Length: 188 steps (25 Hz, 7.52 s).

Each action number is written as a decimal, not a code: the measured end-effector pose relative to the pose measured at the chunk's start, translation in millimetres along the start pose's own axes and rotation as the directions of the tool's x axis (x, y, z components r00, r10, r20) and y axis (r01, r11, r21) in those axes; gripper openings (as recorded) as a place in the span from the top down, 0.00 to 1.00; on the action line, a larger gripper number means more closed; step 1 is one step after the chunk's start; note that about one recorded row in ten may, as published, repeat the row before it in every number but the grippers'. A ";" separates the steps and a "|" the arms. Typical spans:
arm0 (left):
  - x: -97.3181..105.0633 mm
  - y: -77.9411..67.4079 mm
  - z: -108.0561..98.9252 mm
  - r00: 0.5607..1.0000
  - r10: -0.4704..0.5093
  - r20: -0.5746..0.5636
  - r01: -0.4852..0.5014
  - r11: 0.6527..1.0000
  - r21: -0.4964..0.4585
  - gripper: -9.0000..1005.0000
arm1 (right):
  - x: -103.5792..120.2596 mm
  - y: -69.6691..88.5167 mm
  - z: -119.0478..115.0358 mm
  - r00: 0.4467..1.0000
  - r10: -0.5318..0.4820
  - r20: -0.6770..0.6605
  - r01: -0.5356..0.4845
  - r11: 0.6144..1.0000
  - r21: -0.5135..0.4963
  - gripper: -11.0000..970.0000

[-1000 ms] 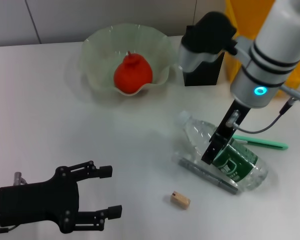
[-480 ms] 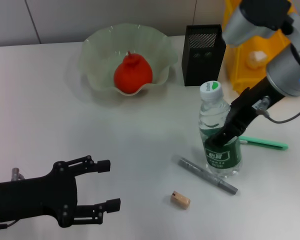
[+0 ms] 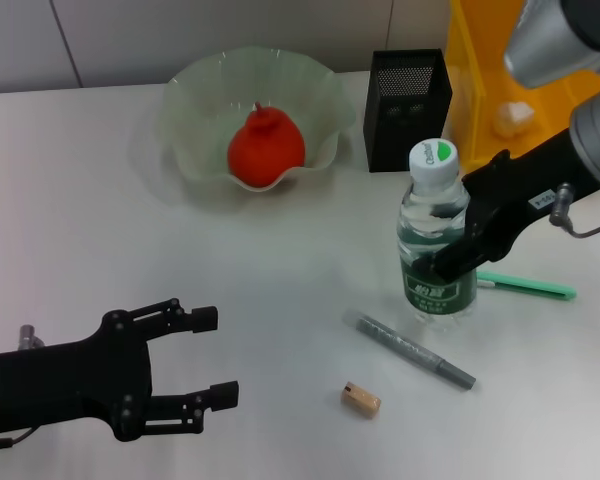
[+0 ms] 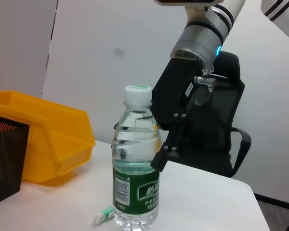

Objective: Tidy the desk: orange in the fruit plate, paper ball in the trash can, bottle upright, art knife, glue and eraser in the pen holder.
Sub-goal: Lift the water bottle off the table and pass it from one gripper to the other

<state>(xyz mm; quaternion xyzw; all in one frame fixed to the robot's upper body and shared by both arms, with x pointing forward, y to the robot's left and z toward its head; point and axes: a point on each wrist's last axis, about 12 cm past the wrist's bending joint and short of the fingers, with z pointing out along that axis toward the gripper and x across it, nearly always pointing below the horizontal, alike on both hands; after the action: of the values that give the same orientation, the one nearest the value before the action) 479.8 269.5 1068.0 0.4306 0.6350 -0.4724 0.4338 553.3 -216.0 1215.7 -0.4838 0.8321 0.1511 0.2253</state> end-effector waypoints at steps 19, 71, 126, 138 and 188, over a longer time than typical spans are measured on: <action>-23.7 17.2 -3.0 0.997 0.004 0.075 0.000 0.999 -0.048 0.15 | 25.6 -10.0 15.8 0.911 -0.189 0.367 0.218 0.975 -0.038 0.18; -76.4 52.0 44.5 0.988 0.092 0.122 -0.084 0.994 -0.071 0.14 | -46.3 -18.9 86.9 0.878 -0.288 0.382 0.383 0.902 -0.200 0.18; -77.0 54.5 49.0 0.993 0.076 0.090 -0.070 0.995 -0.074 0.45 | -53.4 -14.1 94.3 0.876 -0.302 0.377 0.396 0.896 -0.200 0.18; -77.8 56.0 48.4 0.993 0.073 0.094 -0.065 0.994 -0.086 0.52 | -53.5 -14.3 93.6 0.874 -0.304 0.379 0.396 0.897 -0.194 0.18; -81.4 62.6 44.8 0.993 0.070 0.094 -0.058 0.990 -0.127 0.55 | -34.7 -13.6 79.4 0.815 -0.242 0.527 0.365 0.920 -0.142 0.23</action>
<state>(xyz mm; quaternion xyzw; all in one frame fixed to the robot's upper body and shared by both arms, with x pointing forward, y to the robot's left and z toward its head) 566.8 226.1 1123.8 0.3992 0.6269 -0.4385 0.5053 598.3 -159.8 1165.6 -0.5784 0.6327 0.3307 0.3948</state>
